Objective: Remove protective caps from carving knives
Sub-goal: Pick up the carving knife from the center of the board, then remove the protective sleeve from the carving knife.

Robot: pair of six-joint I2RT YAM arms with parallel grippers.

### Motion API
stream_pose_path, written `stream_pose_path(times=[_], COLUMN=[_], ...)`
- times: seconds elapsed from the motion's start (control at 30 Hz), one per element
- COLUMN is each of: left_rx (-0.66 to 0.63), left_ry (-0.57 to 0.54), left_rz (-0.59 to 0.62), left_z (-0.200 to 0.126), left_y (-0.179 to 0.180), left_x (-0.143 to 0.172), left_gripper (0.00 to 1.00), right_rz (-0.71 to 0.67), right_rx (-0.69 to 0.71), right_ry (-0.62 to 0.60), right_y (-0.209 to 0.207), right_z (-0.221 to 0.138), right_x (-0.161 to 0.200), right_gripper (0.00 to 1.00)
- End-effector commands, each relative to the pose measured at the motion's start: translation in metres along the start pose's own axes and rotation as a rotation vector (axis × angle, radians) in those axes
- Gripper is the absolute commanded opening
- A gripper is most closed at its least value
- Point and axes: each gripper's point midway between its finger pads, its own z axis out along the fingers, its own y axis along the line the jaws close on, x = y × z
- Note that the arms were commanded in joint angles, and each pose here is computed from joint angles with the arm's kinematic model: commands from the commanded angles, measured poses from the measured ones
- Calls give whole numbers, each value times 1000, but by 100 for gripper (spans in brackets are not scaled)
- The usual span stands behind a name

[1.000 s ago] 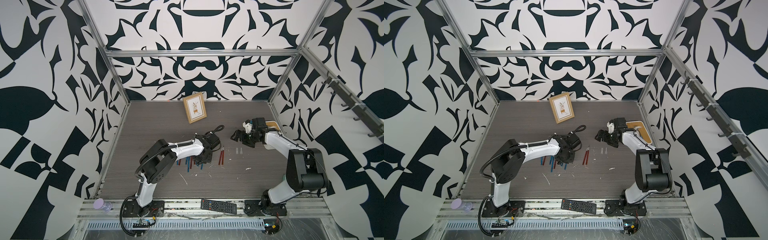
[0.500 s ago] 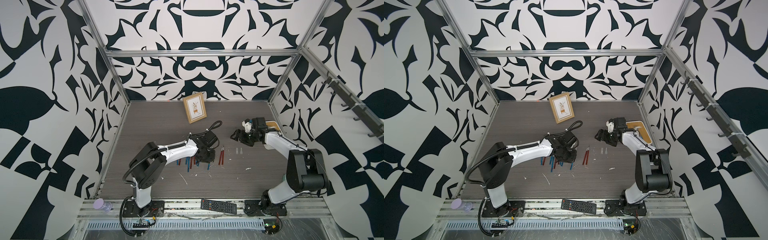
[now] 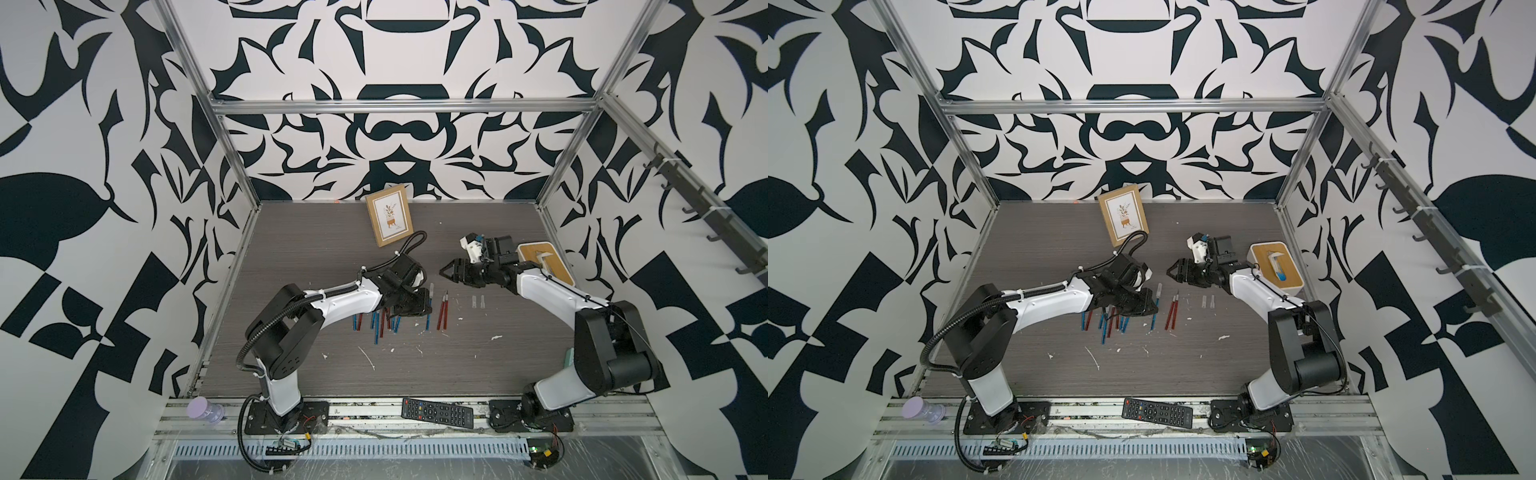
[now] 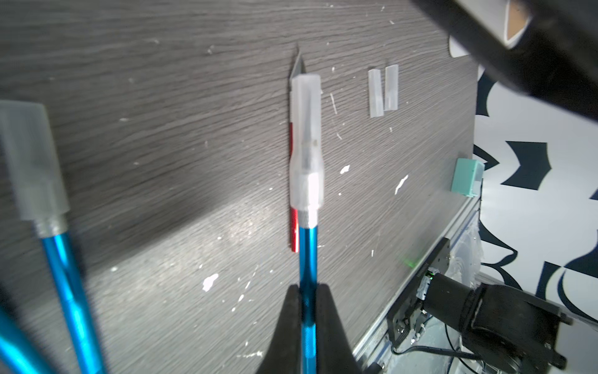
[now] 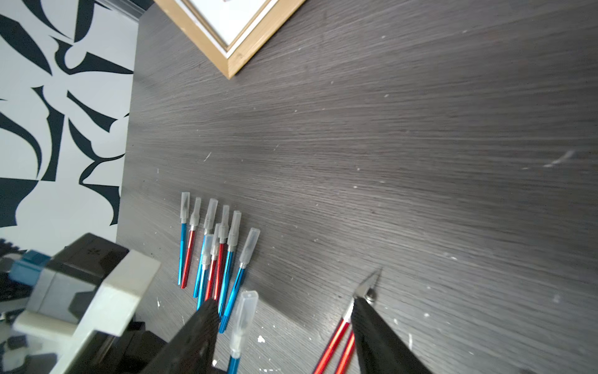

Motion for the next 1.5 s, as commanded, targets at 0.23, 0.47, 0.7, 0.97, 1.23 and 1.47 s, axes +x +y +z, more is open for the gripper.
stream_pose_path(times=[0.23, 0.47, 0.7, 0.97, 1.23, 1.47], left_rx=[71, 78, 72, 70, 72, 57], left_ry=[-33, -30, -29, -36, -32, -20], left_rz=[11, 12, 12, 15, 17, 25], left_z=[1, 3, 4, 3, 4, 5], left_y=[-15, -16, -14, -15, -15, -12], left_x=[-12, -13, -13, -15, -14, -12], left_gripper=[3, 3, 3, 3, 3, 3], right_rz=[64, 105, 129, 145, 171, 191], right_rx=[-147, -197, -234, -243, -256, -269], right_ry=[11, -3, -7, -5, -8, -20], right_y=[17, 20, 23, 22, 21, 23], right_z=[9, 14, 20, 22, 24, 27], right_x=[15, 16, 12, 14, 14, 8], right_gripper=[58, 48, 38, 29, 21, 18])
